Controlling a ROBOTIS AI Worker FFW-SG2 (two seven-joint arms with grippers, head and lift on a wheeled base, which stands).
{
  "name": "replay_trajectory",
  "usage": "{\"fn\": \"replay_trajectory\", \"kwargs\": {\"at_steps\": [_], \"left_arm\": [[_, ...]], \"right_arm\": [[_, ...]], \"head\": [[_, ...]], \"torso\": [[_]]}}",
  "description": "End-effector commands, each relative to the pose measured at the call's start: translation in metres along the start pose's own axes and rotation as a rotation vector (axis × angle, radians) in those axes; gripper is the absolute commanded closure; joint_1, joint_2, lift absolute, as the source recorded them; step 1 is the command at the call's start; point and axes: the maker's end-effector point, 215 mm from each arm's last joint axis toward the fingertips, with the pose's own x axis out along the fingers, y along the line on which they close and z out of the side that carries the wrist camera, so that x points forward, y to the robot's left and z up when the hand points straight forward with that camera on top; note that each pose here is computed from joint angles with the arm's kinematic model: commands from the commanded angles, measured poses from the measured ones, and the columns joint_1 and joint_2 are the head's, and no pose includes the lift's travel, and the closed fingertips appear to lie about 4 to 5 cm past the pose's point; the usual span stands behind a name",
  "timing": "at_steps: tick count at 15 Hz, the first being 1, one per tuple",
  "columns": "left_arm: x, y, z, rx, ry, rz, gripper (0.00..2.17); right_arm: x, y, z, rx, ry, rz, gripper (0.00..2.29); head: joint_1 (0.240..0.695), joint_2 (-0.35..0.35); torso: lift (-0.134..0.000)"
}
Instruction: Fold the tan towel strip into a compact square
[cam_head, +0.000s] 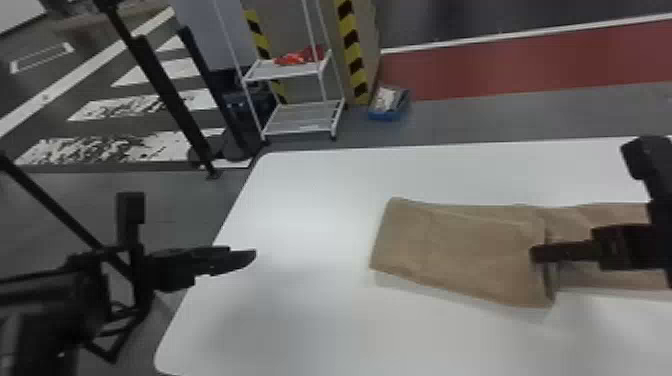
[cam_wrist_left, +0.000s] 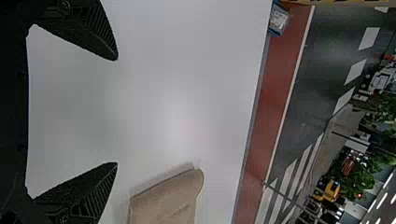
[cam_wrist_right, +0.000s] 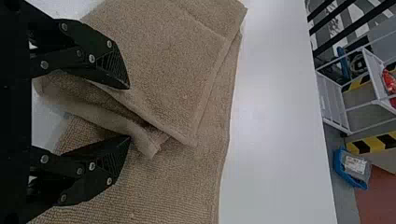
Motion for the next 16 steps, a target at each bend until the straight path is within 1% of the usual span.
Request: {"fn": "replay_trajectory", "kwargs": {"at_steps": [1, 2, 4, 5, 8, 10, 13, 14, 16], "left_arm": [[-0.001, 0.001, -0.001, 0.004, 0.001, 0.002, 0.08], [-0.001, 0.001, -0.002, 0.004, 0.002, 0.002, 0.08], [0.000, 0.001, -0.004, 0.006, 0.002, 0.001, 0.08], [-0.001, 0.002, -0.005, 0.008, 0.003, 0.002, 0.08], [-0.001, 0.004, -0.006, 0.015, 0.000, 0.004, 0.08], [-0.004, 0.007, -0.003, 0.014, -0.007, 0.010, 0.08], [-0.004, 0.007, 0.002, 0.019, -0.013, 0.010, 0.08], [-0.005, 0.008, 0.005, 0.022, -0.017, 0.012, 0.08], [-0.005, 0.009, 0.010, 0.020, -0.029, 0.012, 0.08]], "right_arm": [[0.001, 0.001, 0.001, 0.003, -0.005, 0.002, 0.62], [0.001, 0.000, 0.001, 0.002, -0.005, -0.003, 0.73], [0.002, -0.005, 0.001, -0.004, -0.006, -0.018, 0.75], [0.003, -0.006, 0.003, -0.012, -0.011, -0.021, 0.90], [-0.001, -0.007, 0.012, -0.009, -0.035, -0.015, 0.93], [-0.008, -0.006, 0.027, -0.007, -0.071, 0.001, 0.93], [-0.023, 0.002, 0.049, 0.010, -0.131, 0.055, 0.93], [-0.033, 0.000, 0.060, 0.019, -0.160, 0.057, 0.93], [-0.060, -0.007, 0.085, 0.065, -0.234, 0.083, 0.93]], "head": [[0.695, 0.350], [0.695, 0.350], [0.695, 0.350], [0.695, 0.350], [0.695, 0.350], [0.695, 0.350], [0.695, 0.350], [0.695, 0.350], [0.695, 0.350]], "torso": [[-0.128], [-0.128], [-0.128], [-0.128], [-0.128], [-0.128], [-0.128], [-0.128], [-0.128]]}}
